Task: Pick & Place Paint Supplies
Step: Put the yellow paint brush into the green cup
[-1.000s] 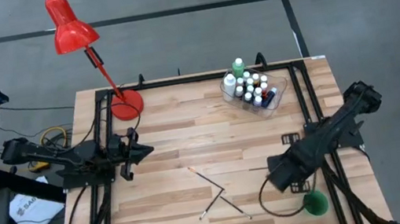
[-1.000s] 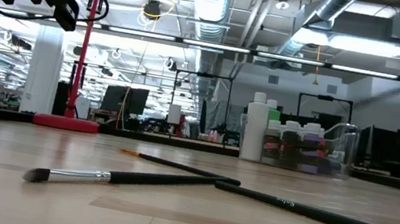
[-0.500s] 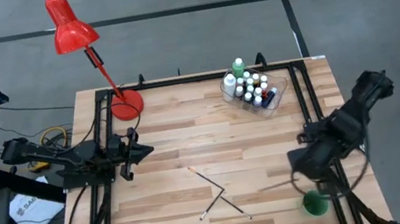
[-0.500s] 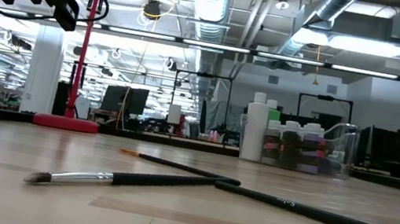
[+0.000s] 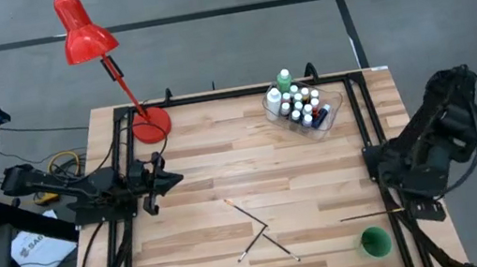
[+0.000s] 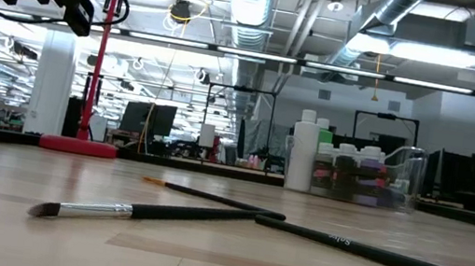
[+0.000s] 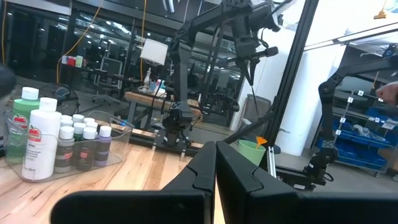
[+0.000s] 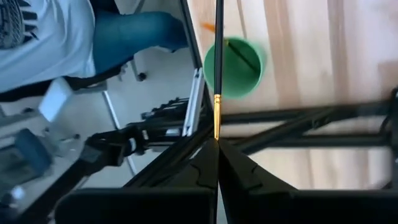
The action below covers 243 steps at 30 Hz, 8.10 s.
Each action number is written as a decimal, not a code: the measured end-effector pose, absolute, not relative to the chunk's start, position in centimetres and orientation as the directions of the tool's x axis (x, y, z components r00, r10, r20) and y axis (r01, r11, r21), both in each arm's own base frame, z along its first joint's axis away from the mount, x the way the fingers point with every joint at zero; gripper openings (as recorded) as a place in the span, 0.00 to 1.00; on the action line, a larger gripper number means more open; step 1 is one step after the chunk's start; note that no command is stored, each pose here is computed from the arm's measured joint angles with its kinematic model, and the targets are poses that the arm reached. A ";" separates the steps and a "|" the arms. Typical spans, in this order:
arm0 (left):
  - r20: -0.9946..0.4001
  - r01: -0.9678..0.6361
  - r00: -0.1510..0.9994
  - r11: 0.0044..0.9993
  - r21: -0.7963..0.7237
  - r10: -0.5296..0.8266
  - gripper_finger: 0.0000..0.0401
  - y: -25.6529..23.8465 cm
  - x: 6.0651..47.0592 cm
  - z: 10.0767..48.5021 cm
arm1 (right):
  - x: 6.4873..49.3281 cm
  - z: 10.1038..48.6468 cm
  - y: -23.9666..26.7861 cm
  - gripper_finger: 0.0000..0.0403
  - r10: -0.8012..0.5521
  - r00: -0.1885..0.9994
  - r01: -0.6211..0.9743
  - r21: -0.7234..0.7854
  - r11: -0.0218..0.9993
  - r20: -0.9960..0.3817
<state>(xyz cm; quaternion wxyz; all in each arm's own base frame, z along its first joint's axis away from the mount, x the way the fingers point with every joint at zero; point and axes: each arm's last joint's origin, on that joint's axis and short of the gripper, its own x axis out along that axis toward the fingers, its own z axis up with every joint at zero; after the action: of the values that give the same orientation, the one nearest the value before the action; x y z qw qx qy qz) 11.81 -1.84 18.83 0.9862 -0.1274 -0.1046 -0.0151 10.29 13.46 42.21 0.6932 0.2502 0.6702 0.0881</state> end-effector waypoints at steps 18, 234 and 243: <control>0.215 0.057 0.977 0.967 -0.249 -0.002 0.00 -1.8 11.8 18.9 | 5.9 42.1 16.3 0.00 0.478 -0.136 0.526 0.346 0.777 -0.868; 0.237 0.063 0.971 0.966 -0.252 -0.001 0.00 -1.8 11.7 19.1 | 51.3 13.7 6.3 0.34 -0.095 0.275 0.232 -0.030 0.972 -0.957; 0.239 0.063 0.971 0.966 -0.252 -0.001 0.00 -1.8 11.7 19.1 | 51.4 12.4 6.2 0.03 -0.120 0.257 0.228 -0.060 0.972 -0.959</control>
<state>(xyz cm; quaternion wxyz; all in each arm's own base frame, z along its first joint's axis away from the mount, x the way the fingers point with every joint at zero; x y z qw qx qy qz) 11.75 -1.82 19.11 0.9842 -0.1301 -0.1192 -0.0163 51.44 6.20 12.44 0.7914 0.0454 0.5996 -0.1100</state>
